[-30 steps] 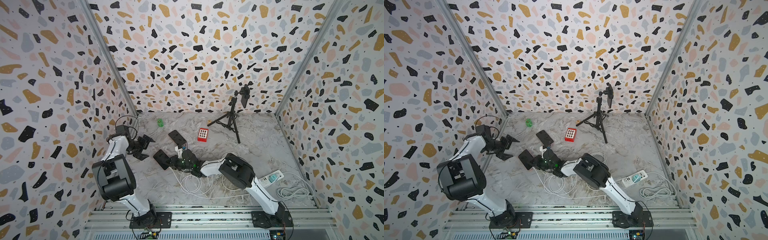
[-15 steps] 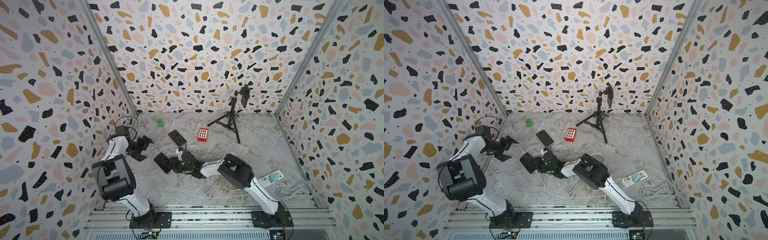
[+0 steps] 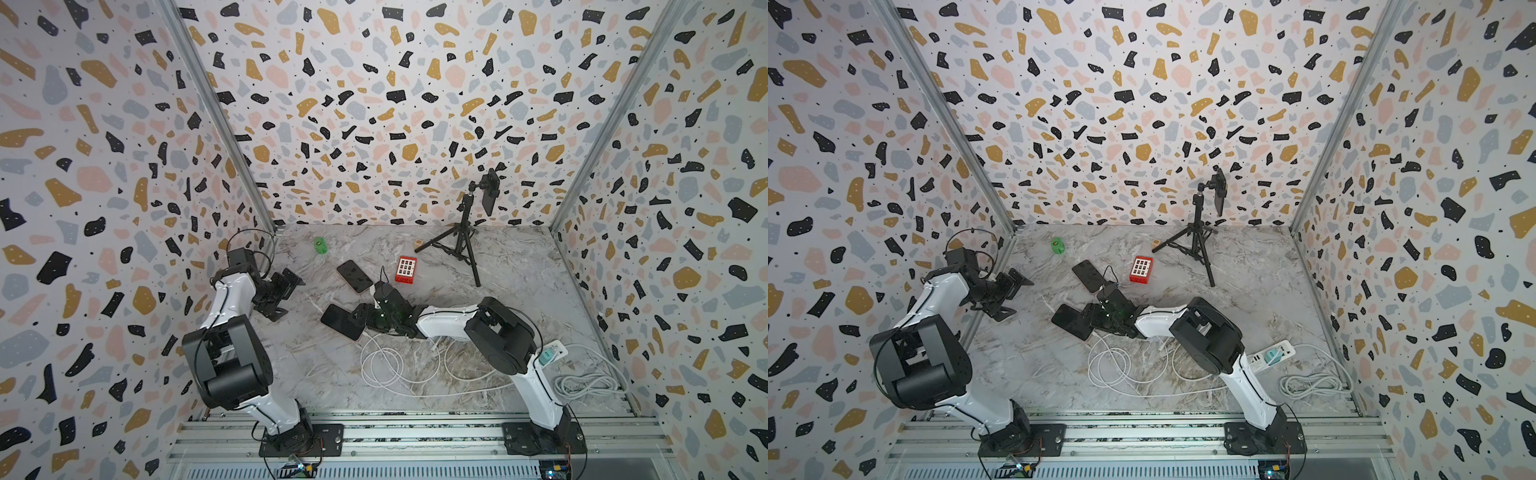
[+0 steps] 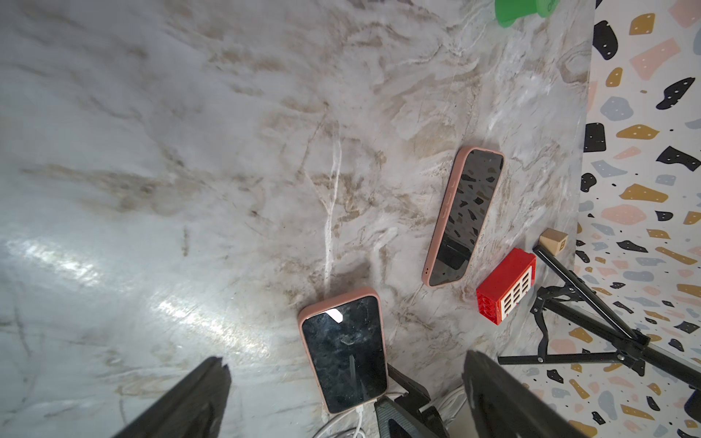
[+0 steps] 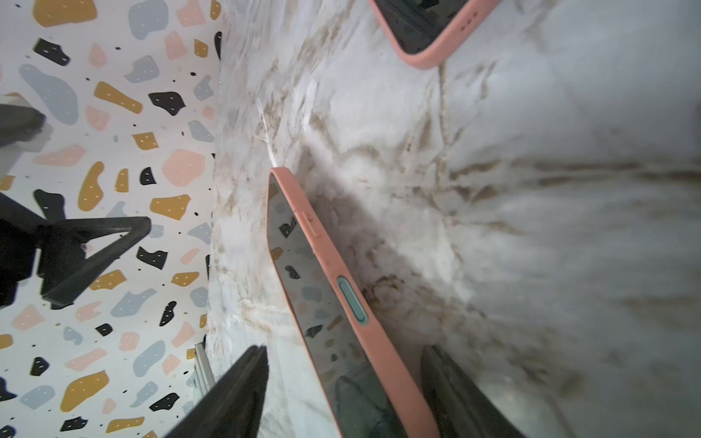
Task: Plug the charging cable into the phone
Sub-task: Place the phone at the center of the board, then pick up the charging cable from the center of the board.
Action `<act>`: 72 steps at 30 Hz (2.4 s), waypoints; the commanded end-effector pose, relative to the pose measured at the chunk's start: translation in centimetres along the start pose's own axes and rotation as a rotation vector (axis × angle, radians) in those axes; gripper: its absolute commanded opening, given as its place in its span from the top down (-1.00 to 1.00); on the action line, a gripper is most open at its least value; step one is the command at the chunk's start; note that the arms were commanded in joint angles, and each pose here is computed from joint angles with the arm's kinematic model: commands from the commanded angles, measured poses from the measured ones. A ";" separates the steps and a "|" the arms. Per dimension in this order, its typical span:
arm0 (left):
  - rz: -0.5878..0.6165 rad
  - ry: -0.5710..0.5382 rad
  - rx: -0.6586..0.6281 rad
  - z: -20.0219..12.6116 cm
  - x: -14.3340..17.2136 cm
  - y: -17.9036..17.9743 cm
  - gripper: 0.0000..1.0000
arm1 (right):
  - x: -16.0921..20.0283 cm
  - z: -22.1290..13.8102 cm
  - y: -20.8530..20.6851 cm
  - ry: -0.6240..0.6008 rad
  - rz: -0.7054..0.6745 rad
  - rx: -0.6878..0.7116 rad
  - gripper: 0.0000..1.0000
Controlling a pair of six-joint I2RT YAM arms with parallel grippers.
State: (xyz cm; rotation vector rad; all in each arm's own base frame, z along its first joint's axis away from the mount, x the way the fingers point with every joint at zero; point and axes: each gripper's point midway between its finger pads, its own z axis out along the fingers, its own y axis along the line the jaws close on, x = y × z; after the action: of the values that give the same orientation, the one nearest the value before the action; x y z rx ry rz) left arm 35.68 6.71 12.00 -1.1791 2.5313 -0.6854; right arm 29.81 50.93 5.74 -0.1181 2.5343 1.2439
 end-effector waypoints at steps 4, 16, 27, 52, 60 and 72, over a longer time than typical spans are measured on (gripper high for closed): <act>0.053 -0.030 -0.017 0.0 -0.1 0.0 -1.00 | -0.9 -2.3 4.3 0.034 -0.118 -0.026 -0.45; 0.371 -0.056 -0.023 -0.2 1.5 -4.2 -1.00 | -4.0 -11.4 5.2 -0.038 -0.632 0.175 -0.47; 0.762 0.078 0.105 2.0 8.9 -9.3 -1.00 | 0.9 -24.8 -2.6 0.171 -1.569 0.302 -0.45; 0.966 0.204 0.248 2.3 14.7 -10.8 -0.98 | 3.0 -19.5 -12.2 0.185 -2.161 0.392 -0.29; 0.945 0.218 0.259 2.6 15.0 -10.6 -0.98 | 2.0 -18.3 -13.1 0.150 -2.170 0.456 0.60; 1.166 0.130 0.602 -2.6 17.9 -16.3 -0.96 | 0.2 -22.3 -7.0 -0.003 -1.824 0.236 1.00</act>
State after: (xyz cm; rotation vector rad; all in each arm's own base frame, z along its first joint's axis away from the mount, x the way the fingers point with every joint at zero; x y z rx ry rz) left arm 33.67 -13.72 18.13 0.3840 2.4706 -0.9537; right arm 25.64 28.52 10.07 -1.8699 1.2750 -0.0497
